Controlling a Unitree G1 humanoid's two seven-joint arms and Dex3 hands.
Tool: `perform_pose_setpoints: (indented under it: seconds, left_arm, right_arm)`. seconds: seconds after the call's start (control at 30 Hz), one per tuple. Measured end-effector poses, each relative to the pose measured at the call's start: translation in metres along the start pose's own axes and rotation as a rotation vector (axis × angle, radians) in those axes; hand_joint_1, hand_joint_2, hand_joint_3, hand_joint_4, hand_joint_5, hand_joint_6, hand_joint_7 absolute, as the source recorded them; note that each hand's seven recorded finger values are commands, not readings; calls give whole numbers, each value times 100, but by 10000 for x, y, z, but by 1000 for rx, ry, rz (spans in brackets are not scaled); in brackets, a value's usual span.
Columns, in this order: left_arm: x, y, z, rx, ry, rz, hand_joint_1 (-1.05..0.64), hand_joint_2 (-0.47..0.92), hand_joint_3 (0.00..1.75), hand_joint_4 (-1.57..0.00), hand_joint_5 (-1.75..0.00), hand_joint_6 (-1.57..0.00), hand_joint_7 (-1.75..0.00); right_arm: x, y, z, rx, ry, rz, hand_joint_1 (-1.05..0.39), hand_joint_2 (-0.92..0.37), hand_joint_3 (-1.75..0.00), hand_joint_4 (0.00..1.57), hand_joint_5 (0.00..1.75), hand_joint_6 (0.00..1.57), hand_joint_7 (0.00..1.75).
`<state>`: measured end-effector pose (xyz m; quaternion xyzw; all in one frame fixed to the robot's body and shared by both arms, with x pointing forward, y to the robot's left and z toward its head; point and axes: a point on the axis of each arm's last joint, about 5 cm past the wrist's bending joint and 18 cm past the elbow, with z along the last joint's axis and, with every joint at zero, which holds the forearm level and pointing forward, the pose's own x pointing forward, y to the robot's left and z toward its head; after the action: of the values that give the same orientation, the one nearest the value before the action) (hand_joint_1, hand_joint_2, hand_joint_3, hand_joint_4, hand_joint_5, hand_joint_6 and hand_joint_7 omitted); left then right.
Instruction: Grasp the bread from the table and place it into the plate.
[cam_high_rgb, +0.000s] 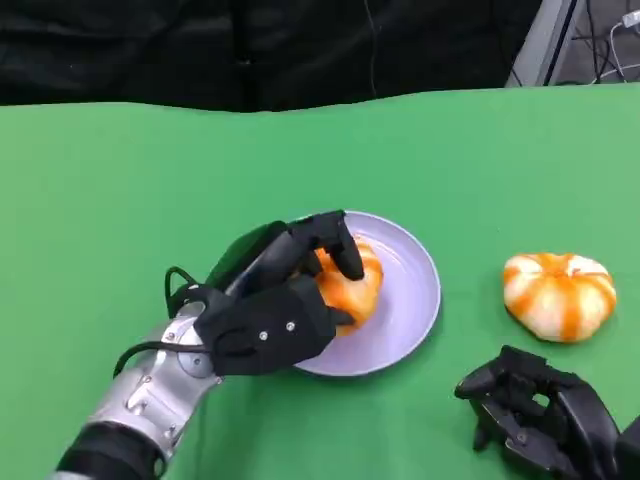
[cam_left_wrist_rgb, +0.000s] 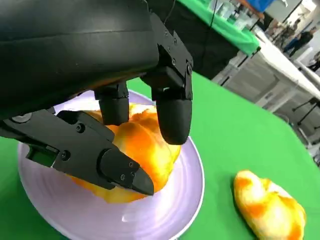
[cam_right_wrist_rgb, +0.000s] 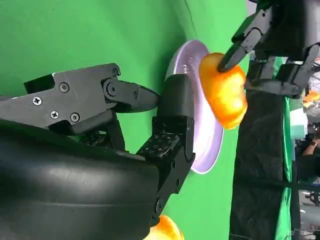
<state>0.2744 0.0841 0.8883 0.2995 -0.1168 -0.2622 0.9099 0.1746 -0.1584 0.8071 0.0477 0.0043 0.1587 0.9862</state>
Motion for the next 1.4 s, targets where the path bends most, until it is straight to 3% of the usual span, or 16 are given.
perform_pose_setpoints:
  seconds: [0.03, 0.1, 0.2, 0.4, 0.53, 0.6, 0.7, 1.0, 1.17, 1.4]
  left_arm:
    - [5, -7, -5, 1, 1, -7, -24, 86, 0, -75, -35, -78, -16]
    - [11, -17, -18, 1, 8, -19, -35, 90, 3, -75, -10, -71, -3]
    - [10, -27, -23, 2, 7, -28, -49, 92, 16, -66, -2, -58, 0]
    - [29, -20, 13, 11, 2, -29, -78, 92, 45, -33, 0, -37, 0]
    - [49, -1, 59, 30, 1, -40, -80, 92, 47, -30, 0, -35, 0]
    - [52, 6, 76, 41, 0, -43, -89, 92, 57, -12, 0, -29, 0]
    - [49, 50, 126, 99, -18, -50, -93, 92, 63, -5, 0, -26, 0]
    - [-87, 155, 118, 68, -34, 4, -91, 92, 64, -8, -2, -24, 0]
    - [-174, 252, 63, -34, -30, 86, -83, 92, 60, -21, -6, -30, -2]
    - [-346, 282, -39, -158, -109, 192, -78, 92, 59, -29, -7, -33, -2]
  right_arm:
    - [-1, 2, -1, 0, 0, -1, -27, -92, -45, 67, 175, 76, 108]
    - [-1, 6, -1, -4, 3, -1, -27, -92, -45, 68, 175, 76, 108]
    - [-1, 9, -2, -8, 4, -1, -27, -92, -45, 69, 175, 76, 108]
    - [1, 11, -1, -12, 5, 0, -22, -92, -48, 64, 175, 76, 107]
    - [1, 11, -1, -11, 5, 3, -22, -92, -48, 64, 175, 76, 106]
    - [1, 12, -1, -10, 4, 5, -22, -92, -48, 65, 175, 76, 106]
    - [1, 12, -1, -9, 4, 9, -22, -92, -49, 66, 175, 77, 105]
    - [-12, 45, -8, -1, 1, 12, -24, -92, -47, 64, 175, 77, 104]
    - [-6, 46, -9, 0, 3, 15, -26, -92, -46, 66, 175, 77, 106]
    - [-1, 16, -5, -5, 4, 11, -25, -92, -46, 65, 175, 76, 107]
